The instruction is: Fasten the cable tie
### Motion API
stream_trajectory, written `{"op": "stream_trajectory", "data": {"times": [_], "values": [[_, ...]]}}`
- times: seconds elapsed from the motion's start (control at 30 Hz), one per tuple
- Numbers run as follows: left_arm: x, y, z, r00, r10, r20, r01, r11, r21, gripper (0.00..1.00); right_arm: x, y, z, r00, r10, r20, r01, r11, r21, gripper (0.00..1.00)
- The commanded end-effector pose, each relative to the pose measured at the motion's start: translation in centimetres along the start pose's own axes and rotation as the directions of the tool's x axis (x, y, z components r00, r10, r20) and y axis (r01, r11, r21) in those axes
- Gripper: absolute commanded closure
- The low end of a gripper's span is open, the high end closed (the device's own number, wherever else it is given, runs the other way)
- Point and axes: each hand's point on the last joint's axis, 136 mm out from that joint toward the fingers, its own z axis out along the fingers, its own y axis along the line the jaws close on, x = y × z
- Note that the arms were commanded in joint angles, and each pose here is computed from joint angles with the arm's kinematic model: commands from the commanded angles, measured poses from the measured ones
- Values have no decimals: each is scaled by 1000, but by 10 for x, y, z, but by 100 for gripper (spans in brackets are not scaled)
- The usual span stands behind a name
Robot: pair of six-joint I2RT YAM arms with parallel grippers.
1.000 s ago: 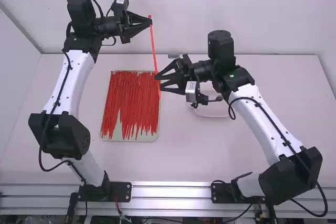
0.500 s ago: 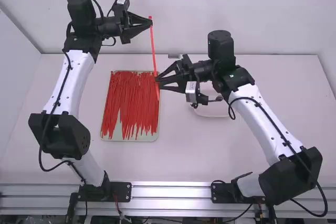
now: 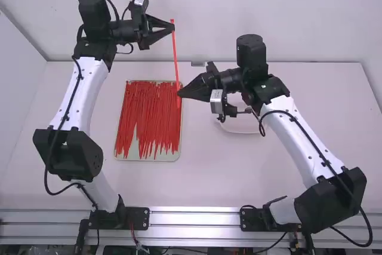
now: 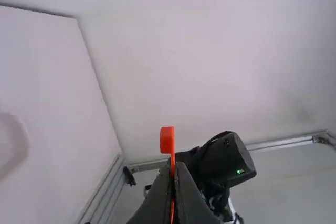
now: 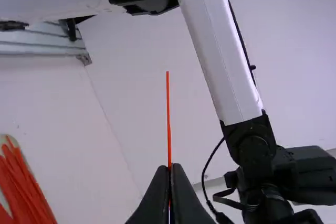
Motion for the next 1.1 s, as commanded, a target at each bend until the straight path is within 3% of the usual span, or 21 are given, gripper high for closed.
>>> {"op": "stream_trajectory", "data": {"times": [0.0,0.2,0.23,0.37,0.4,0.43,0.5,0.67,0.83,1.07], "values": [[5,-11,0,982,186,-13,-186,982,12,98,-4,2,2,987,162,16,-162,987,-6,100],[8,-4,0,941,338,-20,-338,941,4,98,-4,2,2,907,421,16,-421,907,-11,100],[10,-1,2,937,348,-27,-348,937,3,98,-4,2,2,834,552,13,-552,834,-12,100],[15,5,3,926,375,-42,-375,927,-3,98,9,-5,-4,644,765,-24,-763,644,49,100],[15,5,3,926,375,-42,-375,927,-3,98,9,-5,-4,644,765,-24,-763,644,49,100],[18,10,3,916,398,-49,-399,917,-7,98,24,-6,-7,545,836,-59,-827,548,130,100],[20,12,3,906,420,-56,-421,907,-8,98,35,-7,-10,491,867,-79,-846,497,192,100],[26,18,2,866,496,-72,-497,868,-3,98,18,-7,-7,533,845,-38,-840,534,99,100],[26,18,2,838,541,-72,-542,840,1,98,-1,-4,-7,519,855,12,-855,519,-1,100],[27,18,3,742,666,-74,-667,745,14,98,7,-2,-6,328,945,2,-944,328,32,100]]}}
